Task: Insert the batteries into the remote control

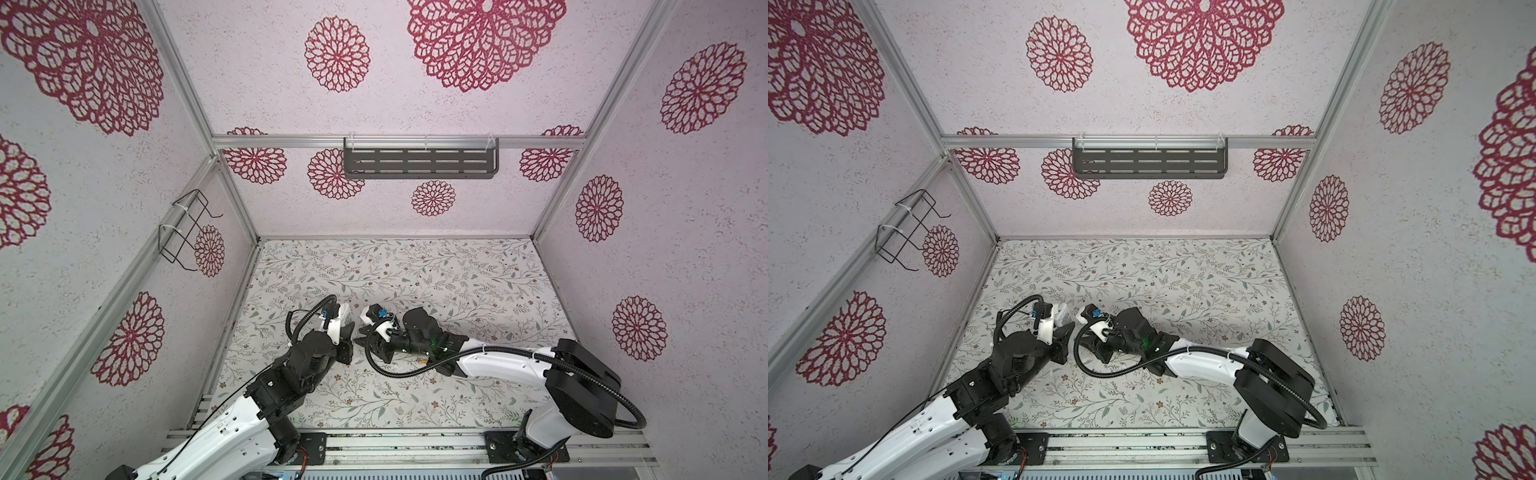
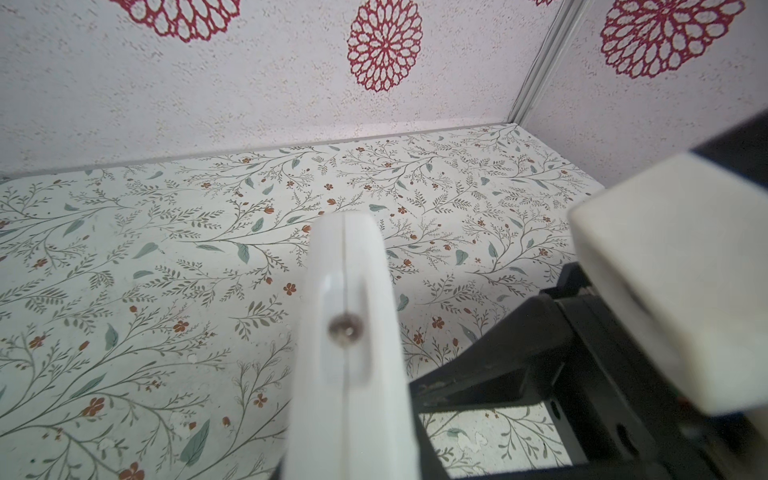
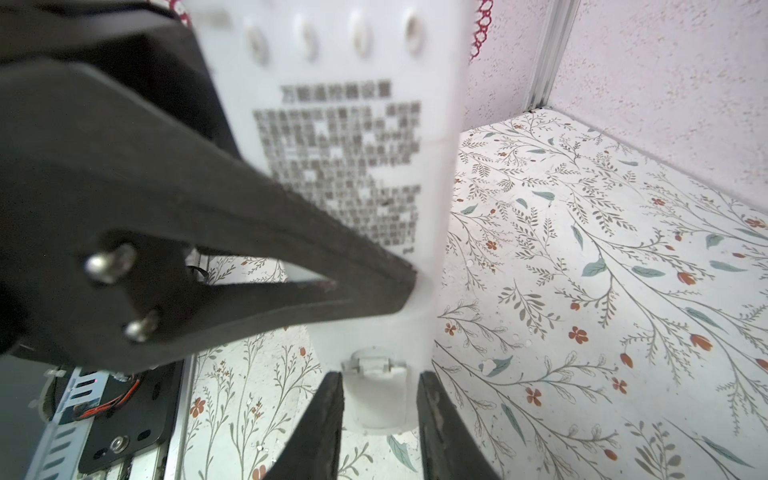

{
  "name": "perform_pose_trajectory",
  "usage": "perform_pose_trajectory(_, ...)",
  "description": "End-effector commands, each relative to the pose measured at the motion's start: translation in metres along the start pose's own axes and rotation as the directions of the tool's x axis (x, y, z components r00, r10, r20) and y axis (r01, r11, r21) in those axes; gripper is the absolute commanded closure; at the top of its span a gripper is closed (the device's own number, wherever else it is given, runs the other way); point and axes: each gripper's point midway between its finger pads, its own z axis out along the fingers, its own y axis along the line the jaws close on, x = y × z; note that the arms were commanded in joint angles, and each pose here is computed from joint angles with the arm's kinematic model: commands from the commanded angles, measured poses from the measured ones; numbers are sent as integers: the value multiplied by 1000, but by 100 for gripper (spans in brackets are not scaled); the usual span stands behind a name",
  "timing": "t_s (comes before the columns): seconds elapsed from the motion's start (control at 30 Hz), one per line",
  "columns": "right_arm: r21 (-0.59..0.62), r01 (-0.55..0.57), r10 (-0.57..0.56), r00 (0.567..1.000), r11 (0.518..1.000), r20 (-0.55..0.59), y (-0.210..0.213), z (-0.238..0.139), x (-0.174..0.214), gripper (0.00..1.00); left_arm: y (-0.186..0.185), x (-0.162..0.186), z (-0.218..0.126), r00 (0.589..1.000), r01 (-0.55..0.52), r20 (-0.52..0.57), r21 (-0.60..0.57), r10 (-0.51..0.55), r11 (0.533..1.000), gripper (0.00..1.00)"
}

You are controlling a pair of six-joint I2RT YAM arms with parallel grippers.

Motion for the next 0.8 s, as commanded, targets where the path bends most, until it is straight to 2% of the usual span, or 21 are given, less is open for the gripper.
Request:
perform_pose_trajectory(0.0,10,30,-31,997,1000,75,4,-11,-25,67,-3,-18,-4,999,-5,45,-1,5,1000,100)
perform_pose_trajectory(0.07,10,27,-28,997,1000,76,4,-12,-26,65,-3,-19,-4,999,-5,45,1,5,1000,100)
perform_pose_trajectory(0.2,-2,33,-32,996,999,84,6,-10,-27,50,-6,-20,-5,999,-3,47,17,2,1000,100)
perform_pose_trajectory(0.33,-7,38,-37,996,999,79,6,-5,-26,44,-7,-20,-7,999,-2,51,28,0,1000,100)
perform_pose_trajectory(0.63,-15,41,-40,997,999,72,4,7,-26,44,-12,-22,-10,998,-5,57,54,2,999,100)
perform_pose_trajectory(0.77,-25,45,-43,996,999,72,5,10,-27,48,-13,-23,-10,998,-5,59,61,2,998,100)
